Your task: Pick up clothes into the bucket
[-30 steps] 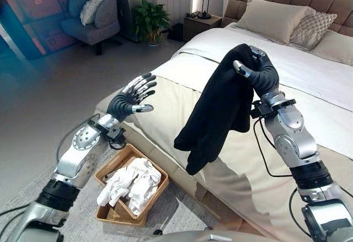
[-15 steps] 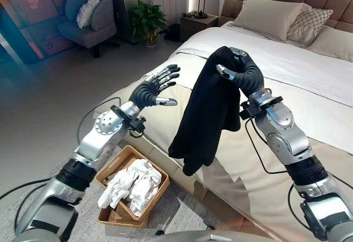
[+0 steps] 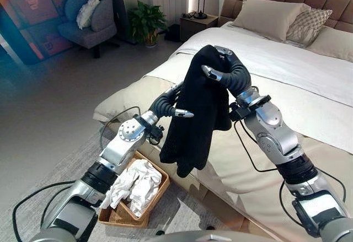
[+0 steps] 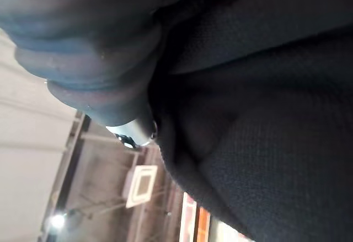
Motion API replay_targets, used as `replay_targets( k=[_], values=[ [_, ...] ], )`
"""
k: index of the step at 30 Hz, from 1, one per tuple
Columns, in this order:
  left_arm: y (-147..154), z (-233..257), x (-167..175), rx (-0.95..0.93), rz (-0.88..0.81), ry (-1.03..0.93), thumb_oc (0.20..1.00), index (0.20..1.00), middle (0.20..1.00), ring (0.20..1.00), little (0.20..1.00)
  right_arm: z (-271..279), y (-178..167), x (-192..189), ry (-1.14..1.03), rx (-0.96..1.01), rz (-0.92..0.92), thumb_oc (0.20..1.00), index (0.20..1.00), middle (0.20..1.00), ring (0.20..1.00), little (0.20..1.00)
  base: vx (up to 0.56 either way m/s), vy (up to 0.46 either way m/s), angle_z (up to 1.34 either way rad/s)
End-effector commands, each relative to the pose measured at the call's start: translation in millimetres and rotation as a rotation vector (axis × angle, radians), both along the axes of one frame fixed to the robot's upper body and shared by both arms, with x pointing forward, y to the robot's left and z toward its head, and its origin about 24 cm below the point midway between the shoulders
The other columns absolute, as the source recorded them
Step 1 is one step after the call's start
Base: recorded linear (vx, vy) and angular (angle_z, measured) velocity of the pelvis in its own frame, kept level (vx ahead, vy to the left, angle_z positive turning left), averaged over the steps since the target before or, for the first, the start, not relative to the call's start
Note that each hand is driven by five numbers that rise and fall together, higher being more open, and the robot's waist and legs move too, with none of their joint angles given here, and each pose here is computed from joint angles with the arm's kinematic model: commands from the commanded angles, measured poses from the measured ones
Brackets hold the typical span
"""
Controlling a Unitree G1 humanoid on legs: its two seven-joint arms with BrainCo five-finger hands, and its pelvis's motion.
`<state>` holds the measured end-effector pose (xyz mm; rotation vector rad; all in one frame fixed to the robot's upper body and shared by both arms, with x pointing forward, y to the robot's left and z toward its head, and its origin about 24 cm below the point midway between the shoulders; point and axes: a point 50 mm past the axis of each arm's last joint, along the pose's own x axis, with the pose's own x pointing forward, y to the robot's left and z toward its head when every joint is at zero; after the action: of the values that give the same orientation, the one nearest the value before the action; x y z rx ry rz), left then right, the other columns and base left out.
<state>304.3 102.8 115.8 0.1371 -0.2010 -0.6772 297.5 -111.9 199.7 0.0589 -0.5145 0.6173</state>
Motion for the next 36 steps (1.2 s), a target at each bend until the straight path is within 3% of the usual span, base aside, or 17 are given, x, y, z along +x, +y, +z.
replay_targets(
  k=[1,4,15,17,18,21,22,23,24,31,36],
  values=[
    [-11.7,19.9,16.3,0.028,-0.018,-0.071,1.0,1.0,1.0,1.0,1.0,70.4,23.1,-21.1,-0.291,0.129,0.151,0.2,0.2,0.2,0.2,0.2,0.0,0.0,0.0],
    [-30.1,21.6,14.0,-0.001,-0.078,-0.054,1.0,1.0,1.0,1.0,1.0,66.5,28.2,-22.6,-0.265,0.144,0.189,0.2,0.2,0.2,0.2,0.2,0.0,0.0,0.0],
    [-52.1,21.0,17.6,0.009,-0.076,-0.069,1.0,1.0,1.0,1.0,1.0,69.6,38.9,-32.1,-0.272,0.201,0.269,0.2,0.2,0.2,0.2,0.2,0.0,0.0,-0.01],
    [-54.9,20.5,16.7,-0.02,-0.093,-0.046,0.592,0.592,0.592,0.592,0.592,70.3,39.0,-32.2,-0.274,0.206,0.27,0.2,0.2,0.2,0.2,0.2,0.0,0.0,0.0],
    [-58.3,18.6,14.4,-0.079,-0.12,0.004,0.2,0.2,0.2,0.2,0.2,70.0,39.0,-31.6,-0.272,0.209,0.266,0.2,0.2,0.2,0.2,0.2,0.0,0.0,0.0],
    [-60.9,17.9,10.4,-0.191,-0.17,0.09,0.2,0.2,0.2,0.2,0.2,67.7,38.0,-30.0,-0.258,0.21,0.257,0.2,0.2,0.2,0.2,0.2,0.0,0.0,0.0],
    [-60.8,17.9,10.4,-0.191,-0.17,0.09,0.2,0.2,0.2,0.2,0.2,67.7,38.0,-30.0,-0.258,0.21,0.257,0.297,0.297,0.297,0.297,0.297,0.0,0.0,0.0],
    [-57.8,19.7,9.2,-0.253,-0.175,0.118,0.2,0.2,0.2,0.2,0.2,65.3,35.8,-28.4,-0.251,0.199,0.239,0.856,0.856,0.856,0.856,0.856,0.03,0.0,-0.01],
    [-57.7,19.3,9.1,-0.253,-0.174,0.119,0.2,0.2,0.2,0.2,0.2,64.9,35.9,-28.4,-0.25,0.199,0.239,1.0,1.0,1.0,1.0,1.0,0.04,0.009,-0.01],
    [-41.6,31.7,13.2,-0.458,-0.076,0.142,0.2,0.2,0.2,0.2,0.2,53.2,14.7,-18.4,-0.185,0.26,0.105,1.0,1.0,1.0,1.0,1.0,0.0,0.001,0.0],
    [-5.2,47.0,17.2,-0.599,0.119,0.056,0.2,0.2,0.2,0.2,0.2,33.3,-19.4,-9.8,-0.083,0.403,-0.066,1.0,1.0,1.0,1.0,1.0,0.0,0.0,0.0]
  ],
)
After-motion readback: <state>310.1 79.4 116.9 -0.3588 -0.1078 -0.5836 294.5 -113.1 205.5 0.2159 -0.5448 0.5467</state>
